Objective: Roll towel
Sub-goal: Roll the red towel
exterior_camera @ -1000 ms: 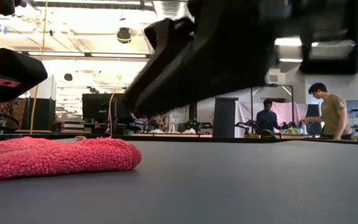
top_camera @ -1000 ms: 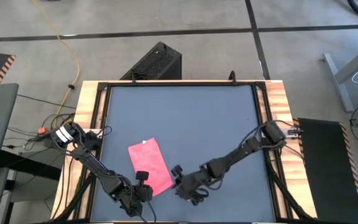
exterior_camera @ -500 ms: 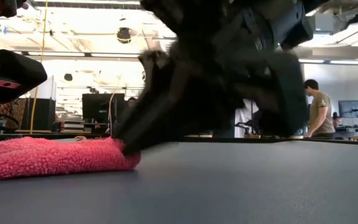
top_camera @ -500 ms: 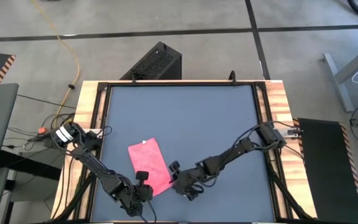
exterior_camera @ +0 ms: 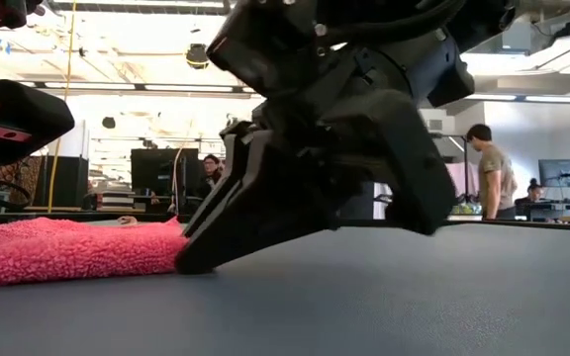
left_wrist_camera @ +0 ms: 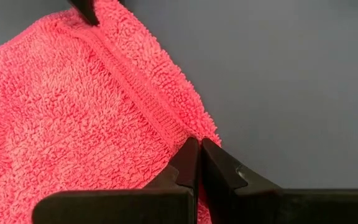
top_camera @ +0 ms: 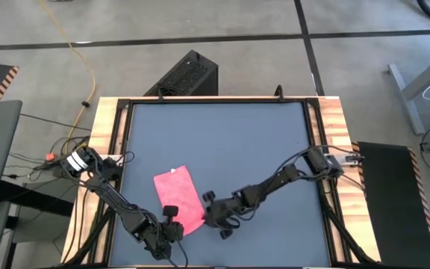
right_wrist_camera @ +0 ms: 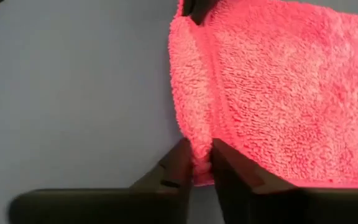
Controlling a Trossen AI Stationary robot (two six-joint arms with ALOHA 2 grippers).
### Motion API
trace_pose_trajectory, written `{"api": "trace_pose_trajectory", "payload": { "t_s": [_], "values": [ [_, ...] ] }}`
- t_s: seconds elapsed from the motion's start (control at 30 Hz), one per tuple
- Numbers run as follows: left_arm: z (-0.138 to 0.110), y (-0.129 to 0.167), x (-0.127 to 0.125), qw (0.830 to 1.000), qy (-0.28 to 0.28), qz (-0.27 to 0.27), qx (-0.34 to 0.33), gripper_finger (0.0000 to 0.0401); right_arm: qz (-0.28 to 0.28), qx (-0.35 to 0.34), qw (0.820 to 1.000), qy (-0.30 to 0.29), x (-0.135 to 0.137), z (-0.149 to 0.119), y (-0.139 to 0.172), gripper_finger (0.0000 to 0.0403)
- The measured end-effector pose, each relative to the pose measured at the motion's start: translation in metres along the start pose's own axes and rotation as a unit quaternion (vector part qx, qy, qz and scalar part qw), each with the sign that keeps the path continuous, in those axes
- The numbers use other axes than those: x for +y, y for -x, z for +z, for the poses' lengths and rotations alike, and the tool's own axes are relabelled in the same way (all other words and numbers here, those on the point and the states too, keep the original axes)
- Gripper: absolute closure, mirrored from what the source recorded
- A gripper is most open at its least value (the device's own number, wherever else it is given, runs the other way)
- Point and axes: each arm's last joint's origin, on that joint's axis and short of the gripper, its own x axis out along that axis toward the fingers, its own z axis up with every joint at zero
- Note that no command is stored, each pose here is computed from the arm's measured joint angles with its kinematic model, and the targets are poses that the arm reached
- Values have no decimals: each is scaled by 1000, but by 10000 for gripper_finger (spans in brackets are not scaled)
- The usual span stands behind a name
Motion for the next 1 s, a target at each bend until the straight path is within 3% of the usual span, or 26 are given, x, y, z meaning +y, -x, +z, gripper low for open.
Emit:
{"api": "trace_pose_trajectory", "payload": {
  "t_s": [0.17,0.37,0.5,0.73,1.0],
  "values": [
    [0,5,-1,1000,0,-1,0,401,31,9,997,-72,-6,-3,0,384],
    [3,26,2,1000,-4,17,-24,401,111,8,972,-209,-20,-5,1,371],
    [2,36,2,999,-8,41,-36,401,159,15,951,-265,-28,-7,2,374],
    [0,39,-1,996,-8,63,-61,390,181,23,933,-309,-37,-10,2,375],
    [-1,39,-2,997,3,48,-54,307,181,25,933,-311,-36,-10,3,377]
  ]
}}
